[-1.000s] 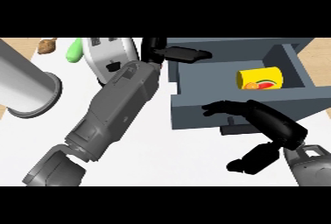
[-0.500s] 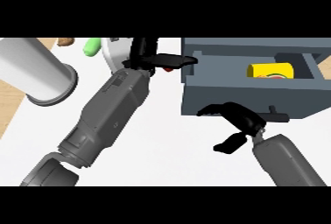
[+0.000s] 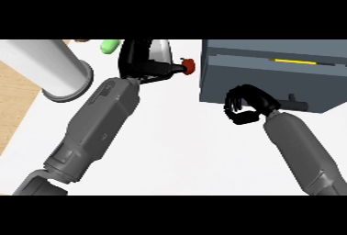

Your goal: Pick up the cup, place it into the drawer and close the drawer

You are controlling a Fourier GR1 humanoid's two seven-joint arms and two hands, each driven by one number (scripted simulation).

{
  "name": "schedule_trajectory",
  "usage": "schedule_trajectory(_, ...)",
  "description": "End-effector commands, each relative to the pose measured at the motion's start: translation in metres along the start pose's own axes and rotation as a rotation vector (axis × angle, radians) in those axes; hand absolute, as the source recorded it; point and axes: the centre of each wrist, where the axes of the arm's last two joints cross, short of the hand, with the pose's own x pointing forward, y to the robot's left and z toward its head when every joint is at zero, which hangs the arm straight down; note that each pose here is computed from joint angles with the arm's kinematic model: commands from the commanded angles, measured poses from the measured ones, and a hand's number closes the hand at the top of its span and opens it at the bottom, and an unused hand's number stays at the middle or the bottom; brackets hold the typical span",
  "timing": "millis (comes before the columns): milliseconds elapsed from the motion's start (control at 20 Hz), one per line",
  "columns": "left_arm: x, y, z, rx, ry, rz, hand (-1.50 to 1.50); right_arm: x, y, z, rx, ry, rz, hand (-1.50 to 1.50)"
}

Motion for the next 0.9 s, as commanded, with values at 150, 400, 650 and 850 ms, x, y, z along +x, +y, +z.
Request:
schedule_trajectory(150,-0.003,0.025,0.016,-0.024,0.015,0.01,-1.5,-0.003,-0.063,-0.01,-0.215,-0.015,-0.05,1.5)
schedule_trajectory(400,-0.001,0.029,0.019,-0.046,0.02,0.006,-1.5,0.006,-0.113,-0.002,-0.295,0.022,-0.072,1.5)
schedule_trajectory(650,0.002,0.045,0.024,-0.067,0.023,0.023,-1.5,0.0,-0.12,0.007,-0.335,0.004,-0.123,1.5)
schedule_trajectory(850,0.007,0.051,0.022,-0.07,0.023,0.023,-1.5,0.005,-0.144,0.018,-0.336,-0.024,-0.125,1.5)
